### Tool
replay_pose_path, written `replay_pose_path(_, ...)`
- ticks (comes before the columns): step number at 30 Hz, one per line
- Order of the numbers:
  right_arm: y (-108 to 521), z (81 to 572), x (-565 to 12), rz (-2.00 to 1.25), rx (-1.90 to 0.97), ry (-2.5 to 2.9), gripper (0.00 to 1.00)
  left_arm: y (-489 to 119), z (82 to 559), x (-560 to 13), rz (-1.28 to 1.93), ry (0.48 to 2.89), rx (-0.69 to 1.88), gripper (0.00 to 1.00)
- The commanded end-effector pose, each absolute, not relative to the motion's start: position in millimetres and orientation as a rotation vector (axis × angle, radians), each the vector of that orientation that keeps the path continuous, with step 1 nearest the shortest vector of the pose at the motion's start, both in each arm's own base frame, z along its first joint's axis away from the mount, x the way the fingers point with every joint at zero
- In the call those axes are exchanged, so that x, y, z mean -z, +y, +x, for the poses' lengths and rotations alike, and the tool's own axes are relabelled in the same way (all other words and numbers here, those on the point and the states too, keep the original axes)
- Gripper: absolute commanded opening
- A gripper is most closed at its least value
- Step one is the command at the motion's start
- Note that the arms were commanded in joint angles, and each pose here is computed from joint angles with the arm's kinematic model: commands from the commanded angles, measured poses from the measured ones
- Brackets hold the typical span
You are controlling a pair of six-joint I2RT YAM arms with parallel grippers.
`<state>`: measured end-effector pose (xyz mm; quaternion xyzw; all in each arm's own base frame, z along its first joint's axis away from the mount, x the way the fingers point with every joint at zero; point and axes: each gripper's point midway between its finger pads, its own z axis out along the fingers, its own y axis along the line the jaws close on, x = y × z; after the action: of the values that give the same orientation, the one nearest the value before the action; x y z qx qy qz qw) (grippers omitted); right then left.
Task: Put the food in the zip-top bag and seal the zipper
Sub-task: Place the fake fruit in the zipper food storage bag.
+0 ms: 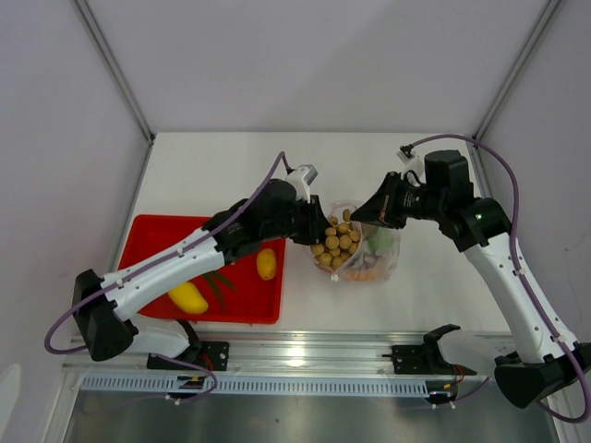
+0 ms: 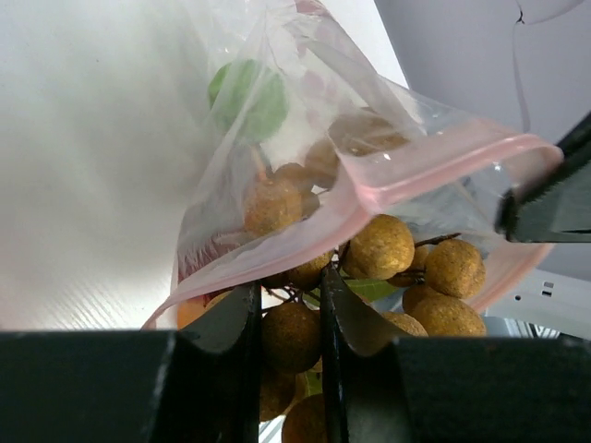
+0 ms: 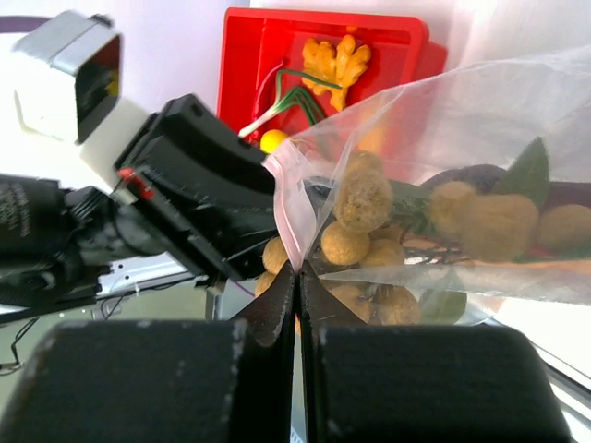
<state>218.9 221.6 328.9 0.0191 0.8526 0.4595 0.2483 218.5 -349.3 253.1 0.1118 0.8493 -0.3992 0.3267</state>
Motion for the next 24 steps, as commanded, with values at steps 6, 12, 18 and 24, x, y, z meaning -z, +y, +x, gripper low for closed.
replay_pose_path(6,217.5,223.7,-345.8,0.033,-1.21,2.246,0.0,-338.7,226.6,-267.7,0.324,2.22,0.818,0.24)
replay_pose_path(12,210.7,226.9,-335.8,0.047,-1.138,2.272,0.0,-340.1,234.9,-272.8,0.266,2.239,0.701,0.25)
replay_pose_path(18,204.3,228.6,-330.9,0.052,-1.077,2.286,0.0,-337.6,249.9,-282.3,0.302,2.208,0.54,0.06)
replay_pose_path(24,202.5,227.9,-348.9,0.048,-1.069,2.25,0.0,-354.9,263.2,-265.9,0.392,2.259,0.441,0.01)
